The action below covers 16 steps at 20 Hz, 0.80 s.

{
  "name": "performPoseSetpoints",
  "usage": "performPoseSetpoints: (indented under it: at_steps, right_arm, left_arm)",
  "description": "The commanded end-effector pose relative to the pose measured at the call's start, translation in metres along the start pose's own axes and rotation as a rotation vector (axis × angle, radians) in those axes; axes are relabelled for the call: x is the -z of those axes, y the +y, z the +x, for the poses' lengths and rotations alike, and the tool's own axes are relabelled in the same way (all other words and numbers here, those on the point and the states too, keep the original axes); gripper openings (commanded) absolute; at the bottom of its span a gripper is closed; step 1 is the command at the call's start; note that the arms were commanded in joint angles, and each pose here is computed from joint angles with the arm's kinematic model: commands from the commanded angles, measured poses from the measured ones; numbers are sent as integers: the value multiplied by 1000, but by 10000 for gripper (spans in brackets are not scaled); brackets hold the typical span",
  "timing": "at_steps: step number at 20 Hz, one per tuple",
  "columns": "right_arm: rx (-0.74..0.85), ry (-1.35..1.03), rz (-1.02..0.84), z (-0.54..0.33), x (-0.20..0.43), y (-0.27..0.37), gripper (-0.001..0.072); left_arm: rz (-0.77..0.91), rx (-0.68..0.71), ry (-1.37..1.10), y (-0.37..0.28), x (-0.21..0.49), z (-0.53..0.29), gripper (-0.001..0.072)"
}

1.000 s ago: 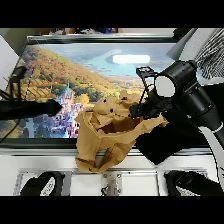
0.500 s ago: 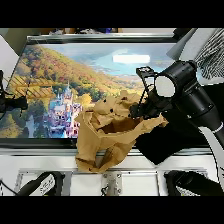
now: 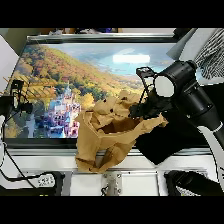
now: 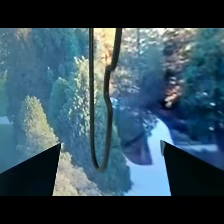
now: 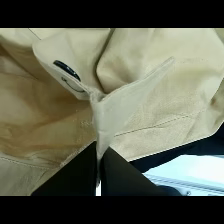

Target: Fold the clothes and pants, and hang the long-sleeved shirts on hangers.

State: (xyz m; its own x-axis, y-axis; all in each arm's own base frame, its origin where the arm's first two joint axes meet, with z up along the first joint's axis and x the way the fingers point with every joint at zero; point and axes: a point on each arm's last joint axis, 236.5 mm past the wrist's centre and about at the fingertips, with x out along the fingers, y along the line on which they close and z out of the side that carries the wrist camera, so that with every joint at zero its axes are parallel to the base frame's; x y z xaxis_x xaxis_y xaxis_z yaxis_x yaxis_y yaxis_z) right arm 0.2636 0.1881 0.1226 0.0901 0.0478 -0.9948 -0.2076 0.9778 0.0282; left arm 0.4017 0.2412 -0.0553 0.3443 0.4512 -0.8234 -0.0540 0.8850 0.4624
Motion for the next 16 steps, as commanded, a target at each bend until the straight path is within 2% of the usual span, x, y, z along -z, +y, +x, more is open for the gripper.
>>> performPoseSetpoints:
  at_steps: [1,14,15,16]
  right_arm:
    - [2,5,0,2,0,0,18]
    - [6,13,-1,5,-1,1,18]
    - [6,13,-1,5,-1,1,18]
    - [5,13,-1,5,-1,1,18]
  left_arm:
    - [12,-27,32,17,3,32,720]
    - [13,4,156,8,15,83,719]
    - [8,4,155,8,15,83,600]
    - [8,3,154,8,15,83,443]
